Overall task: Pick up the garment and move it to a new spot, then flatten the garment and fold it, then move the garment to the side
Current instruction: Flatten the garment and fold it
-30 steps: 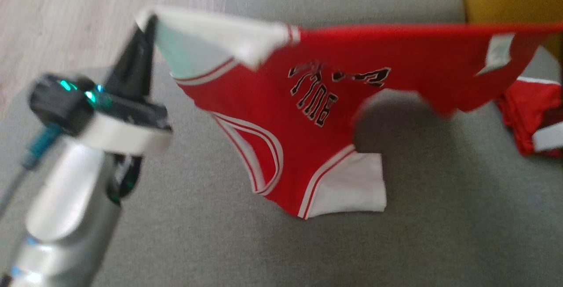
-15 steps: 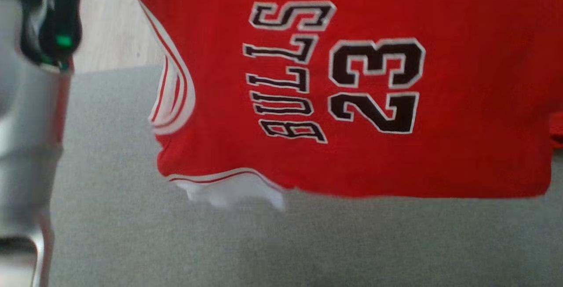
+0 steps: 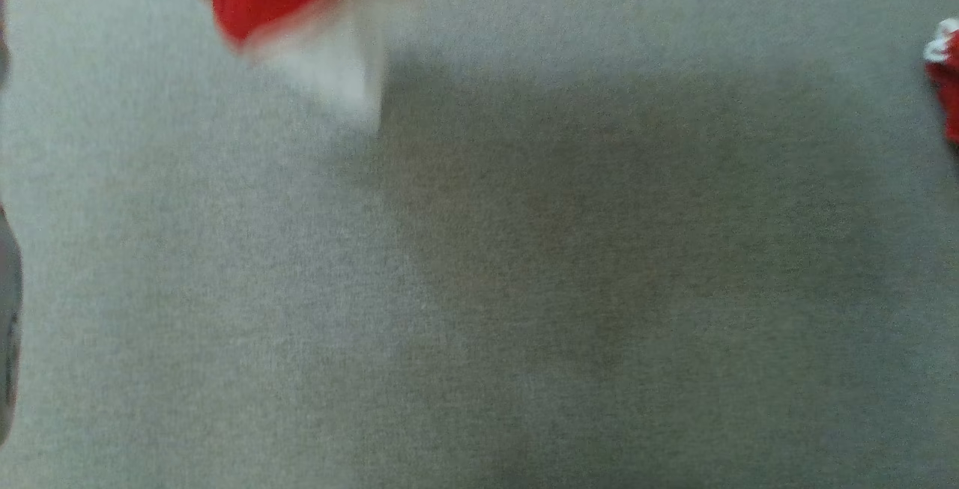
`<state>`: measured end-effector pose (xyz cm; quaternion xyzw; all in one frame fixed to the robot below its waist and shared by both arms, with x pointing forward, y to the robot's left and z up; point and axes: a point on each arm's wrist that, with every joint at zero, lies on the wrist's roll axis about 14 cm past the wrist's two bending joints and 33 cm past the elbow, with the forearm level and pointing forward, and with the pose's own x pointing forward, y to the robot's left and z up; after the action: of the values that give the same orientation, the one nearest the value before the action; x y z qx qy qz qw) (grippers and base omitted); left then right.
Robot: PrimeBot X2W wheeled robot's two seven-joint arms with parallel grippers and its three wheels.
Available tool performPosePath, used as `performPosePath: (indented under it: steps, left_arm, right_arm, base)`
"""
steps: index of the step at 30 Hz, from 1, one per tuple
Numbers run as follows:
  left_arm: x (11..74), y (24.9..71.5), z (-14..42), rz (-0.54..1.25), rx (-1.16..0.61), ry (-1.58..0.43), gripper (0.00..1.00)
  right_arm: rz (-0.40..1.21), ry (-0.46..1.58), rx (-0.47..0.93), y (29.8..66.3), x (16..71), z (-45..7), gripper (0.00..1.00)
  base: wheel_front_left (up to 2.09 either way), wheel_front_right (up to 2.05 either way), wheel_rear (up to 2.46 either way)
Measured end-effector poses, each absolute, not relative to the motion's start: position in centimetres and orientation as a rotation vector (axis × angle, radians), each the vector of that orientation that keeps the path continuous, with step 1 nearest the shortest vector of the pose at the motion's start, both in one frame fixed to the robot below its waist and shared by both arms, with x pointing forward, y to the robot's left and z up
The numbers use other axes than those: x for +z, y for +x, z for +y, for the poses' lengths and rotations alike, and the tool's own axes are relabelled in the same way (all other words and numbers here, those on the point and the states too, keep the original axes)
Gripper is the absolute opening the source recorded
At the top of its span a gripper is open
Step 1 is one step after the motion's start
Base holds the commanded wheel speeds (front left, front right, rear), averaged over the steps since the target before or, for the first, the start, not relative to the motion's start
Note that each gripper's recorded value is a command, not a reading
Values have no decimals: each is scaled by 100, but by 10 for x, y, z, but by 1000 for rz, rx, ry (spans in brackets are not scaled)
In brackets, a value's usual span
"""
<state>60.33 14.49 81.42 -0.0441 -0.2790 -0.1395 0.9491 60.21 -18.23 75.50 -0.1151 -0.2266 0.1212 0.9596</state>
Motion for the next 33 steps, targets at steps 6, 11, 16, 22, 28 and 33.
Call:
performPosePath:
  steps: [6, 11, 16, 22, 28, 33]
  left_arm:
    - [785, 623, 137, -530, -302, -115, 0]
    - [701, 631, 148, -358, -279, -178, 0]
    - [589, 600, 135, -129, -328, -239, 0]
    - [531, 541, 133, -6, -363, -300, 0]
    - [483, 464, 140, 106, -338, -331, 0]
    - [443, 387, 130, 242, -319, -386, 0]
  right_arm:
    - [-387, -253, 257, 632, 712, -179, 0]
    - [-270, -235, 260, 650, 655, -182, 0]
    - [-104, -225, 272, 644, 581, -185, 0]
    - [2, -170, 242, 608, 537, -207, 0]
    - [60, -88, 221, 547, 506, -222, 0]
    - [139, -68, 219, 486, 475, -230, 0]
  base:
    - [0, 0, 0]
    - [0, 0, 0]
    - [0, 0, 0]
    - [0, 0, 0]
    - [0, 0, 0]
    - [0, 0, 0]
